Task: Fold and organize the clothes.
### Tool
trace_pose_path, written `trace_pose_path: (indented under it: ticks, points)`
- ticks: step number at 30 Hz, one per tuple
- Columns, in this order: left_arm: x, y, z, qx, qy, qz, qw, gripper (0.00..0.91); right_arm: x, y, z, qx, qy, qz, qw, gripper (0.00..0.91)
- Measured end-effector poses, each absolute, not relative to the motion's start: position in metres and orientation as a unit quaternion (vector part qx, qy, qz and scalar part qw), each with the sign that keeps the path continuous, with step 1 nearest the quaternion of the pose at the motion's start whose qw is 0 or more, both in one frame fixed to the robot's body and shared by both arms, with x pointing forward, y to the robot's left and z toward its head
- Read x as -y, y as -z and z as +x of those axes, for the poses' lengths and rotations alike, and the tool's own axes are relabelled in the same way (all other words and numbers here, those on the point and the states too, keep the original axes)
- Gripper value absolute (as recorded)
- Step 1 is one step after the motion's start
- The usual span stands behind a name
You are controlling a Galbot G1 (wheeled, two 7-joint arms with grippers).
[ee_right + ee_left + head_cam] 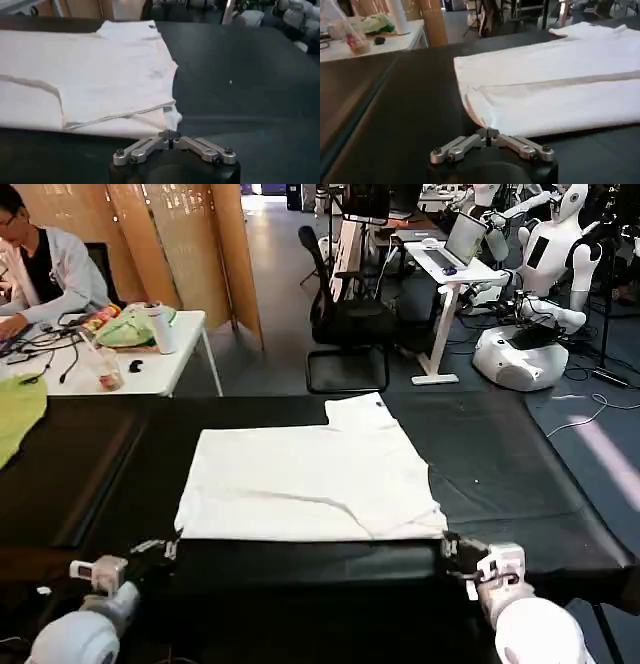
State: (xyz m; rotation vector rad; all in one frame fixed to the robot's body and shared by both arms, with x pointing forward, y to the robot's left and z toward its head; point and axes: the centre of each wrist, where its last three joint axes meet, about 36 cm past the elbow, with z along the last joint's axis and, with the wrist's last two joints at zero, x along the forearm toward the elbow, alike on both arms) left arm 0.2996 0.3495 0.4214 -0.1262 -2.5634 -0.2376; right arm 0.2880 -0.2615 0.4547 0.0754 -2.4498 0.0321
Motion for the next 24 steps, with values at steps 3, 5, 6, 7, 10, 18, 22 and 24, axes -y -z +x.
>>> trace_pose_path:
  ticks: [3, 5, 6, 7, 10, 18, 22, 24]
  points:
    - [-0.352, -0.42, 0.295, 0.953, 0.093, -0.046, 0.284, 0.127, 0.259, -0.456, 0.285, 0.94, -0.006, 0.04, 0.339, 0.0]
    - [-0.352, -0.42, 0.293, 0.953, 0.09, -0.047, 0.286, 0.878, 0.259, -0.458, 0.282, 0.941, -0.009, 0.045, 0.336, 0.185]
    - [-0.351, -0.42, 0.292, 0.953, 0.088, -0.046, 0.286, 0.878, 0.259, -0.46, 0.281, 0.941, -0.013, 0.048, 0.334, 0.878]
    - [-0.35, -0.42, 0.292, 0.953, 0.087, -0.045, 0.287, 0.878, 0.26, -0.462, 0.279, 0.942, -0.015, 0.05, 0.332, 0.878]
    - [-0.346, -0.422, 0.288, 0.954, 0.082, -0.044, 0.286, 0.878, 0.259, -0.468, 0.275, 0.943, -0.019, 0.054, 0.328, 0.878]
    - [-0.337, -0.435, 0.275, 0.948, 0.073, -0.024, 0.309, 0.878, 0.262, -0.494, 0.266, 0.949, -0.027, 0.073, 0.304, 0.878]
    - [-0.332, -0.443, 0.265, 0.948, 0.07, -0.014, 0.31, 0.878, 0.267, -0.506, 0.272, 0.954, -0.02, 0.094, 0.285, 0.878]
    - [-0.329, -0.449, 0.261, 0.951, 0.068, -0.012, 0.303, 0.878, 0.269, -0.508, 0.281, 0.956, -0.023, 0.103, 0.274, 0.878]
